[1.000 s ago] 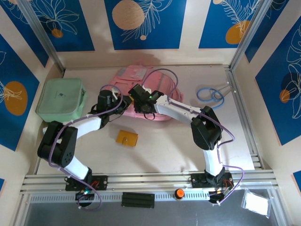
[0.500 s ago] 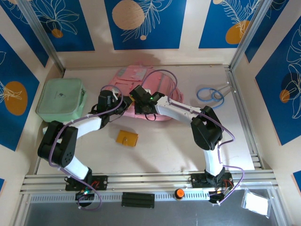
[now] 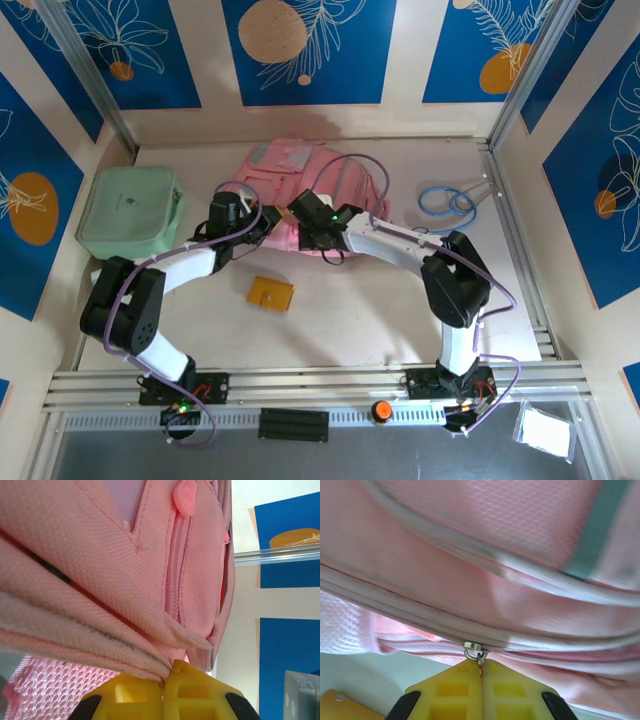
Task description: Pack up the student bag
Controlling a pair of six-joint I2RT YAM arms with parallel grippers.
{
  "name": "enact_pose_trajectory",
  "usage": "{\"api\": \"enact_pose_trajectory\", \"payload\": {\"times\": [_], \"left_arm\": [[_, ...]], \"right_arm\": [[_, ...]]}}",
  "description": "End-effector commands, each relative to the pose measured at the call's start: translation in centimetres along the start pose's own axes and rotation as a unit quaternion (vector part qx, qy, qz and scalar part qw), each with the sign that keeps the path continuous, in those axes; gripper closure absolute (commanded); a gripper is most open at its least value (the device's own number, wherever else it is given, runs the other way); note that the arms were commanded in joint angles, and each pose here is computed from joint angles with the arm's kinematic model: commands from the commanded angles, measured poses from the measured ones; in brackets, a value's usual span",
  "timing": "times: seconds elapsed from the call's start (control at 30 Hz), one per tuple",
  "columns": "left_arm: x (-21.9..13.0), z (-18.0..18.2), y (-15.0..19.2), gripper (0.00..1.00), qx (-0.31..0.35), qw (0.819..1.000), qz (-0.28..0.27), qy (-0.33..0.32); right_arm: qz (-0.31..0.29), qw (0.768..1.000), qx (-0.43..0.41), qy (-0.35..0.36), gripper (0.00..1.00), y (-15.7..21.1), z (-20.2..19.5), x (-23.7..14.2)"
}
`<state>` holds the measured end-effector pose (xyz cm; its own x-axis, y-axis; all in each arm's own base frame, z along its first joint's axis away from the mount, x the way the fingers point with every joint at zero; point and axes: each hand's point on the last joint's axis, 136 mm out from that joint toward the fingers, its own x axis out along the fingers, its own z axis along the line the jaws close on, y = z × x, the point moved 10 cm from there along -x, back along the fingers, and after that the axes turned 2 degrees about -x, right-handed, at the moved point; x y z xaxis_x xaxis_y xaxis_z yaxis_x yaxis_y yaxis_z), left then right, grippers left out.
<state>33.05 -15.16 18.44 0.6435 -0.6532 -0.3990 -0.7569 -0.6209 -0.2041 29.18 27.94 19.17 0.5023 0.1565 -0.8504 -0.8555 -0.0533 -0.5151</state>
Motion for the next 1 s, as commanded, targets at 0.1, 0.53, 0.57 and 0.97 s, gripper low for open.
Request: {"api": "enact_pose_trajectory", "payload": {"times": [0.1,0.53,0.57,0.97], "left_arm": [[-0.1,-0.9,-1.2,1.0,0.026,0.999,-0.021,0.029],[0.1,-1.3,-1.3,1.0,0.027,0.999,-0.015,0.034],[0.2,-1.2,-1.4,1.0,0.028,0.999,-0.015,0.033],[0.2,-0.6,-2.0,1.0,0.029,0.999,-0.024,0.019]], "right_arm": [[0.015,0.998,-0.004,0.055,1.0,1.0,-5.0,-0.2],[0.043,0.998,-0.031,0.028,0.78,0.1,-3.7,1.3],[0.045,0.998,-0.03,0.03,0.79,0.2,-3.8,1.4],[0.009,0.997,-0.004,0.071,1.0,0.4,-6.6,-0.6]]}}
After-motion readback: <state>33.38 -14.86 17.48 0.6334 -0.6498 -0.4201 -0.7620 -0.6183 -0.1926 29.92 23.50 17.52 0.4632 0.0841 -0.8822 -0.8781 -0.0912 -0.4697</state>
